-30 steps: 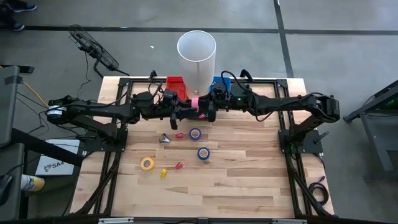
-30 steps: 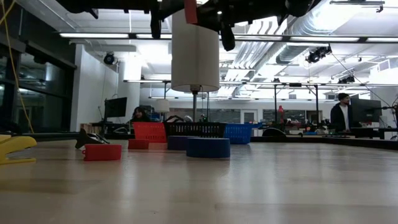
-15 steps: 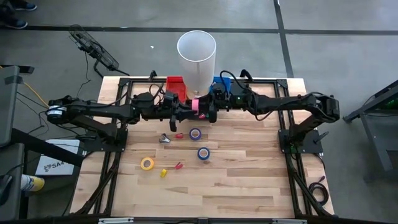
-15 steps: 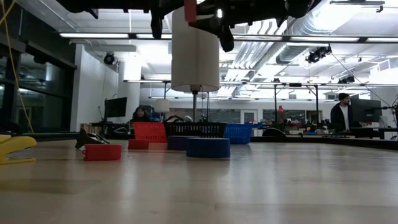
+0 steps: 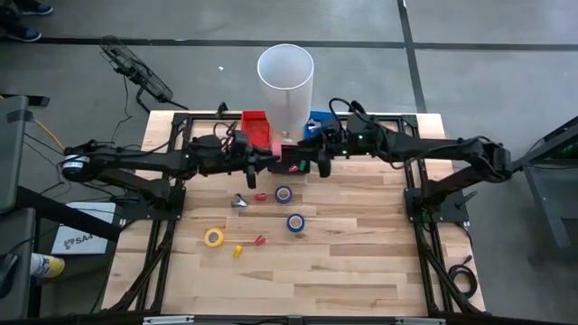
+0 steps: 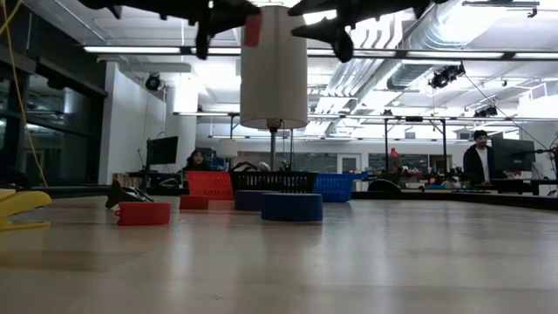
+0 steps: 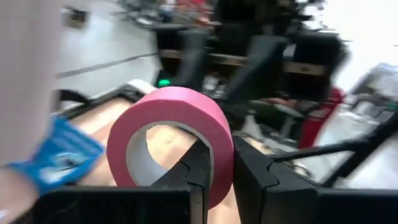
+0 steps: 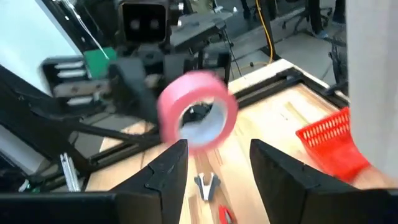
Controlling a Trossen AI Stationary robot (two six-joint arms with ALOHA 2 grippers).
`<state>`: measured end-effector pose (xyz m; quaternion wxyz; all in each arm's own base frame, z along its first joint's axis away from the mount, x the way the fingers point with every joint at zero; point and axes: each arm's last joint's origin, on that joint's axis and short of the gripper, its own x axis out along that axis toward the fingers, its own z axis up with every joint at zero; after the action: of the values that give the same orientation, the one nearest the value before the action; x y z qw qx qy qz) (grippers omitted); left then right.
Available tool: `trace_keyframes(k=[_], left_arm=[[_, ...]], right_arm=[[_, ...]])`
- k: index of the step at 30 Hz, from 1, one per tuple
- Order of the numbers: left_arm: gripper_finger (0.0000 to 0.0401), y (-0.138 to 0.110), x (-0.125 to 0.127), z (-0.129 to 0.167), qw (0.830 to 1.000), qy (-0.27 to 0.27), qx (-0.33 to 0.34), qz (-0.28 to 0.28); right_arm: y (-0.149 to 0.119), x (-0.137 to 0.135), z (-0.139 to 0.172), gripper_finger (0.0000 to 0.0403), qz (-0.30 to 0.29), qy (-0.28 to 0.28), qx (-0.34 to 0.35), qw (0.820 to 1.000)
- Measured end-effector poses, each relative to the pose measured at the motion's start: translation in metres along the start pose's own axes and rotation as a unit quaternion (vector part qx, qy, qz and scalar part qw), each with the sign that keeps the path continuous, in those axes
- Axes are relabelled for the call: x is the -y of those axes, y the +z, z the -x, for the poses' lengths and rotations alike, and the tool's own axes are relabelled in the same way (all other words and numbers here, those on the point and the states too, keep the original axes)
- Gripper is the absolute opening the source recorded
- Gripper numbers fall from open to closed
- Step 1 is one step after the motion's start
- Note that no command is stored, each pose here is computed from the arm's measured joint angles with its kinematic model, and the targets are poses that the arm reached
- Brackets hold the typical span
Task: Pick and place Stapler, Stapler remover, tape
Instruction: Put the pink tape into the red bin
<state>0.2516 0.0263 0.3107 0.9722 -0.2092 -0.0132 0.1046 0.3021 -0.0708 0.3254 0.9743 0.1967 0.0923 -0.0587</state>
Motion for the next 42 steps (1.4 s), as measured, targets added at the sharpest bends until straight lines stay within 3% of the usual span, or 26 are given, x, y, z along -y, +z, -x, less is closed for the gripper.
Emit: trace_keyframes(k=[9,18,27,35,42], left_arm=[[0.0037,0.0,-0.015,0.026,0.984,0.175,-0.023,0.0],[0.0037,-0.005,-0.059,0.03,0.958,0.266,-0.099,0.032],[0.0037,0.006,-0.115,0.035,0.952,0.259,-0.161,0.012],[0.0037,0.002,-0.172,0.032,0.941,0.27,-0.183,0.093],[0.0037,-0.011,-0.2,0.015,0.944,0.238,-0.184,0.133]], right_arm=[[-0.005,-0.002,0.022,0.0164,-0.011,-0.028,-0.066,0.997],[-0.011,0.0,0.028,0.0162,-0.019,-0.046,-0.103,0.993],[-0.013,0.0,0.028,0.0156,-0.035,-0.052,-0.115,0.991],[-0.013,0.002,0.028,0.0156,-0.047,-0.076,-0.107,0.99],[-0.013,0.003,0.029,0.0156,-0.055,-0.097,-0.099,0.989]])
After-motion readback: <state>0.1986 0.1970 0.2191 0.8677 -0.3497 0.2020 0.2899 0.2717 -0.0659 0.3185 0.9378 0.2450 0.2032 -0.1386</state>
